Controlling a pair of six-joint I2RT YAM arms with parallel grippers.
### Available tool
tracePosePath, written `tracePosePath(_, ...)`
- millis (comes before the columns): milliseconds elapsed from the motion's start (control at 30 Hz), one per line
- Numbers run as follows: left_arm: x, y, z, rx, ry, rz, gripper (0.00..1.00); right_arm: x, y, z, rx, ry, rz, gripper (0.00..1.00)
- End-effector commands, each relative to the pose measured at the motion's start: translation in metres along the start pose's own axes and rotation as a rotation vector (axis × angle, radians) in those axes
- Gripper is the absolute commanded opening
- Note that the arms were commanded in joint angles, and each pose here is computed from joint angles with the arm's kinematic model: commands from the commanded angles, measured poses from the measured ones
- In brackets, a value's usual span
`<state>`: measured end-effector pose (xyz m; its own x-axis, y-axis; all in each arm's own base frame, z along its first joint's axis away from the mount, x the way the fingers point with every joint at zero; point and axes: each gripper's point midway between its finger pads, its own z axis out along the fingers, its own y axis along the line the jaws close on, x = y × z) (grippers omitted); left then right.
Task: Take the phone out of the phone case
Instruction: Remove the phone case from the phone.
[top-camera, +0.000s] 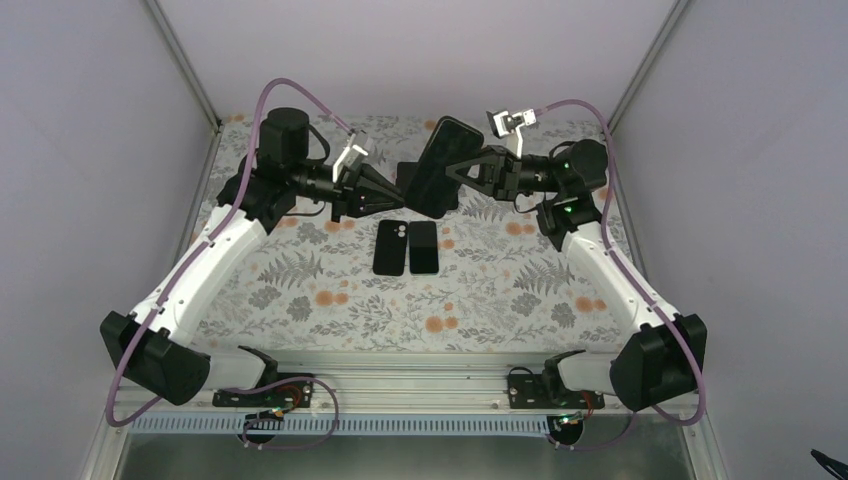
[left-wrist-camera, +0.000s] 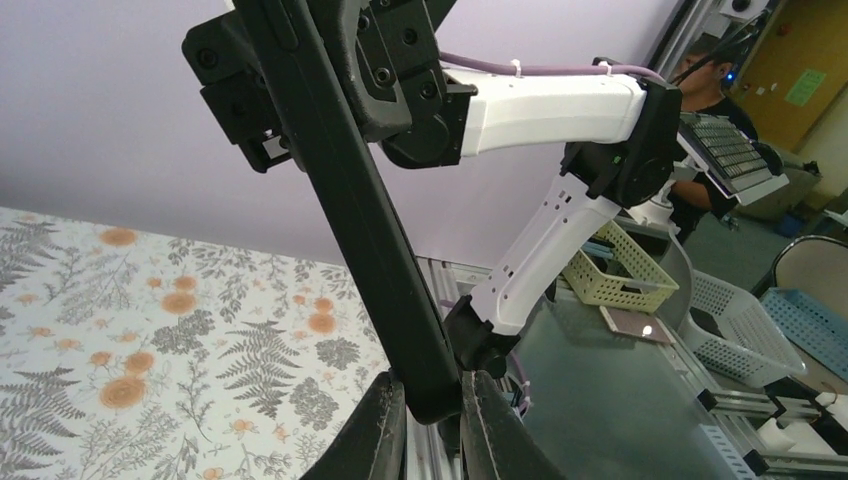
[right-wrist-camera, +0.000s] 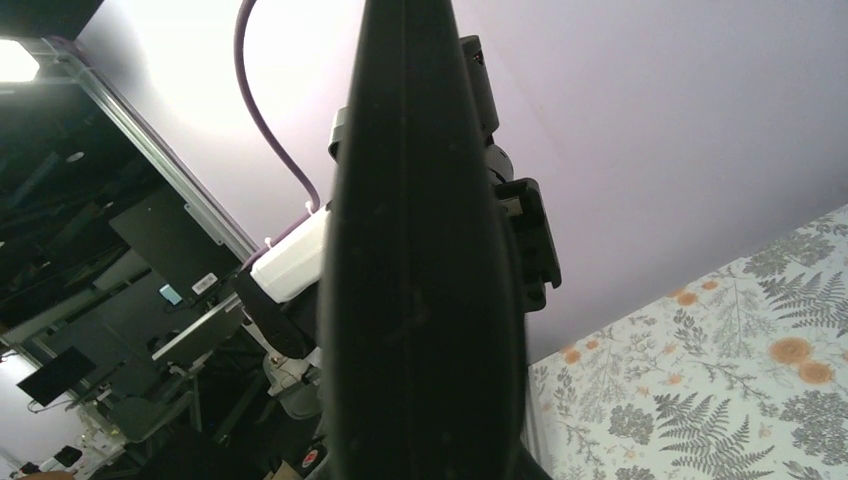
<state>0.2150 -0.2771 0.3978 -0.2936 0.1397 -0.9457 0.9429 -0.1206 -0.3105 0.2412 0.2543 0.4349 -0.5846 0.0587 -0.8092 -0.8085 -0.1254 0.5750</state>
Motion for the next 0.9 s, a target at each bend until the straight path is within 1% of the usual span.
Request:
tracePosePath(0, -0.010, 0.011, -0.003, -0.081, -0.002, 0.152, 0.02, 0.003, 0.050, 0.004, -0.108, 0.021, -0.019, 0.04)
tracePosePath(67, -0.011, 0.013, -0.003, -0.098, 0.002, 0.179, 0.02, 0.003, 0.055, 0.005, -0.123, 0.015, 0.015, 0.04)
tracePosePath(233, -0.016, 0.016, -0.005, -0.141, 0.009, 0.246, 0.02, 0.001, 0.067, 0.007, -0.160, 0.004, 0.019, 0.04)
tracePosePath(400, -0.019, 0.022, -0.006, -0.175, 0.015, 0.290, 0.03, 0.007, 0.079, 0.011, -0.199, 0.019, 0.024, 0.03)
tracePosePath(567, -0.020, 0.031, -0.006, -0.211, 0.020, 0.291, 0.02, 0.009, 0.094, 0.016, -0.244, 0.036, 0.003, 0.03)
tracePosePath(667, -0.020, 0.029, -0.006, -0.198, 0.016, 0.278, 0.03, 0.008, 0.093, 0.017, -0.244, 0.037, -0.005, 0.03)
tracePosePath(700, -0.021, 0.027, -0.006, -0.195, 0.013, 0.274, 0.06, 0.006, 0.092, 0.017, -0.239, 0.034, -0.012, 0.03)
tracePosePath(733, -0.020, 0.024, -0.007, -0.192, 0.011, 0.270, 0.12, 0.003, 0.091, 0.016, -0.229, 0.030, -0.027, 0.03)
tracePosePath(800, -0.020, 0.018, -0.011, -0.200, 0.004, 0.252, 0.27, -0.005, 0.087, 0.013, -0.200, 0.017, -0.051, 0.03)
tracePosePath(867, -0.019, 0.007, -0.015, -0.184, -0.005, 0.226, 0.50, -0.013, 0.079, 0.008, -0.163, 0.000, -0.065, 0.03)
